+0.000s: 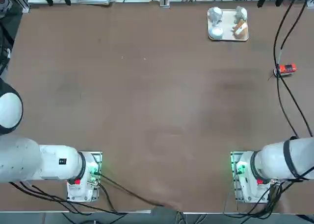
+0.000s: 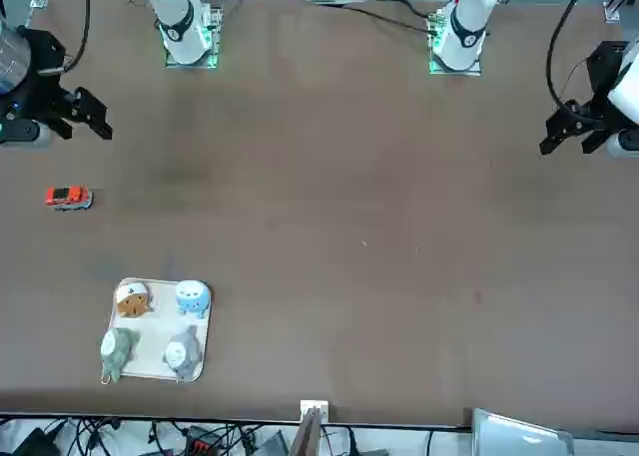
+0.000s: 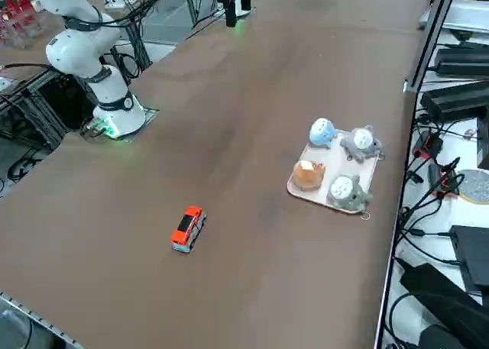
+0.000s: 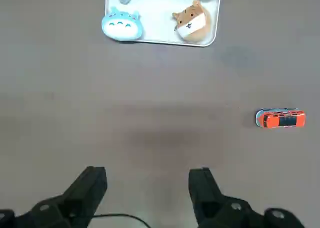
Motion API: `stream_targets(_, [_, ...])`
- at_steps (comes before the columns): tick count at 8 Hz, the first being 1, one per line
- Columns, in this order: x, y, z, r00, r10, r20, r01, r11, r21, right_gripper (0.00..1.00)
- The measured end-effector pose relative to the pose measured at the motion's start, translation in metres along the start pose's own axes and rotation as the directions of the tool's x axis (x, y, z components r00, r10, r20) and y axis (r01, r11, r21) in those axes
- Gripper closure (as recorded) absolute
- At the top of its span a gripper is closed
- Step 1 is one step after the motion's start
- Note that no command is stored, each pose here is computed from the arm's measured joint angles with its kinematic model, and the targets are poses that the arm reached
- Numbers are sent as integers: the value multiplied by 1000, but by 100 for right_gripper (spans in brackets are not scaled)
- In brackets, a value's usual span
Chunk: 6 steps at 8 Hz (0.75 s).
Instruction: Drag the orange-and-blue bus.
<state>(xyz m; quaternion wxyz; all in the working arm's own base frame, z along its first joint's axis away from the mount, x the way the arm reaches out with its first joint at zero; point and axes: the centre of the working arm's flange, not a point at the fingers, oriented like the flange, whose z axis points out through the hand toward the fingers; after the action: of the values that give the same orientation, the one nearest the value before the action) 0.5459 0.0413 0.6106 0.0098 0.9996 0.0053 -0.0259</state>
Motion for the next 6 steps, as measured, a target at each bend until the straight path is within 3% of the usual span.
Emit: stream_targets(6, [0,2,0,1000,4,0,-4,1000,0,0])
